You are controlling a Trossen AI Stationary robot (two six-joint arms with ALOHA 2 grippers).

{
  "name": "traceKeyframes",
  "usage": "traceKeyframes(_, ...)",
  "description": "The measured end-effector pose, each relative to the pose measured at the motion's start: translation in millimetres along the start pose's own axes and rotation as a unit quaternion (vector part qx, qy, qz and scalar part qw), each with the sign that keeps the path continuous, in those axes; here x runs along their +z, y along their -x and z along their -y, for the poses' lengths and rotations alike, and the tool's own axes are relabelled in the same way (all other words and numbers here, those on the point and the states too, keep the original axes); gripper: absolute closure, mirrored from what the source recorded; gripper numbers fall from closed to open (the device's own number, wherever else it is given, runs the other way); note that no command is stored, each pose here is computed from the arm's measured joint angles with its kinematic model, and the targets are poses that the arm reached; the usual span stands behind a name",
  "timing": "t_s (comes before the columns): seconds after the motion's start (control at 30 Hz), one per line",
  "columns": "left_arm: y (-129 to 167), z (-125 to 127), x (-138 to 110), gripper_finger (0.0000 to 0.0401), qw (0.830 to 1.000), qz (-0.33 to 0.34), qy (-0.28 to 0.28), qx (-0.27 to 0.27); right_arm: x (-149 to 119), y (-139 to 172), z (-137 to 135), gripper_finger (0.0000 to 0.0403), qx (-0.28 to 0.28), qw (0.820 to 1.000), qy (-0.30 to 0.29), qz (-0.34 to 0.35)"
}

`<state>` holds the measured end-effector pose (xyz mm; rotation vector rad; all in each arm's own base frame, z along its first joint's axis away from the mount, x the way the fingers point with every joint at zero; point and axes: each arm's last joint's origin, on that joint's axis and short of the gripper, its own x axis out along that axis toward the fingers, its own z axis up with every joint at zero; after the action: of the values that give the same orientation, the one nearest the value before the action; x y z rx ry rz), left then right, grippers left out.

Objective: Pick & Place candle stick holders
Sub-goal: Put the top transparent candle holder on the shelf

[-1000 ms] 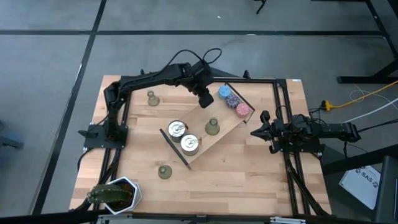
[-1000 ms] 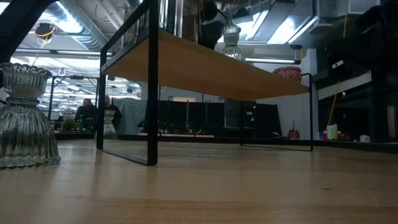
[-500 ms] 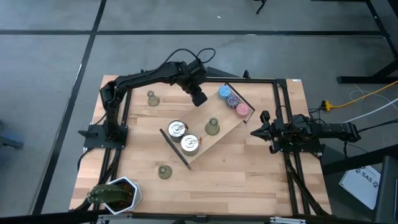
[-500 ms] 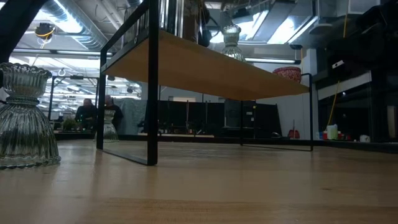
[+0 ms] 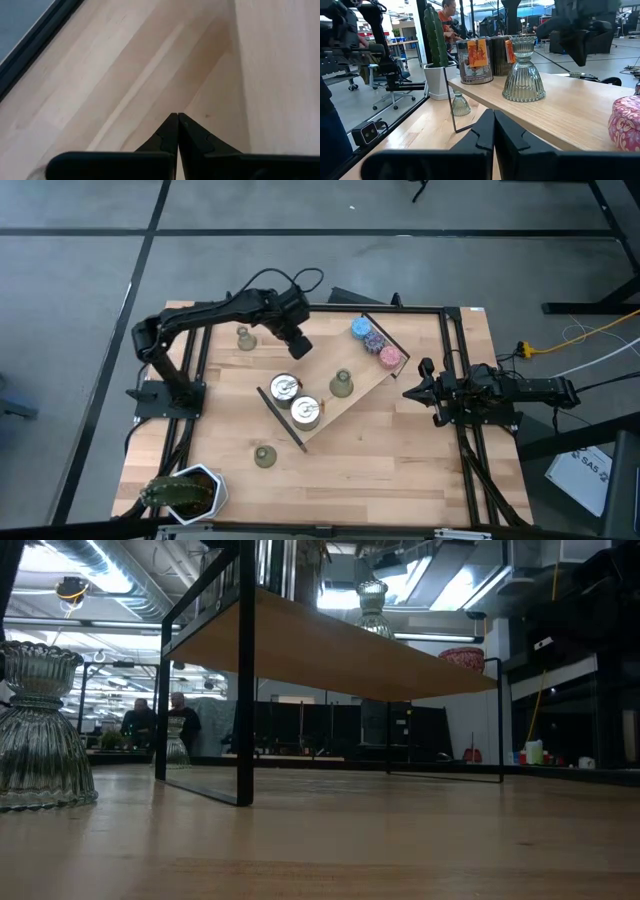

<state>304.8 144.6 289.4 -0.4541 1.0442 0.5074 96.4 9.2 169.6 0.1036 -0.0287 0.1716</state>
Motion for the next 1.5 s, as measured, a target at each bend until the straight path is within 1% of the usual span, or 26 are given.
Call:
traceKeyframes(0.23,16.1,-16.0,-25.6,0.0399,1.0,-0.003,0.028,0.01,0.0,0.0,0.0,0.0393,0.0,1.0,0.0,0.0)
traceKeyframes(0.47,32.4,-29.6,-43.1,0.0399,0.998,-0.017,0.041,0.052,0.0,0.0,0.0,0.0393,0.0,1.0,0.0,0.0)
traceKeyframes(0.73,40.0,-45.9,-63.6,0.0399,0.996,-0.029,0.066,0.06,0.0,0.0,0.0,0.0393,0.0,1.0,0.0,0.0)
traceKeyframes(0.97,51.7,-58.5,-76.2,0.0399,0.993,-0.032,0.095,0.066,-0.1,0.0,0.0,0.0393,0.0,1.0,0.0,0.0)
traceKeyframes(1.2,63.8,-69.6,-80.8,0.0399,0.991,-0.021,0.111,0.075,0.0,0.0,0.0,0.0393,0.0,1.0,0.0,0.0)
traceKeyframes(1.5,68.4,-80.2,-91.5,0.0399,0.984,-0.065,0.125,0.109,-0.1,0.0,0.0,0.0393,0.0,1.0,0.0,0.0)
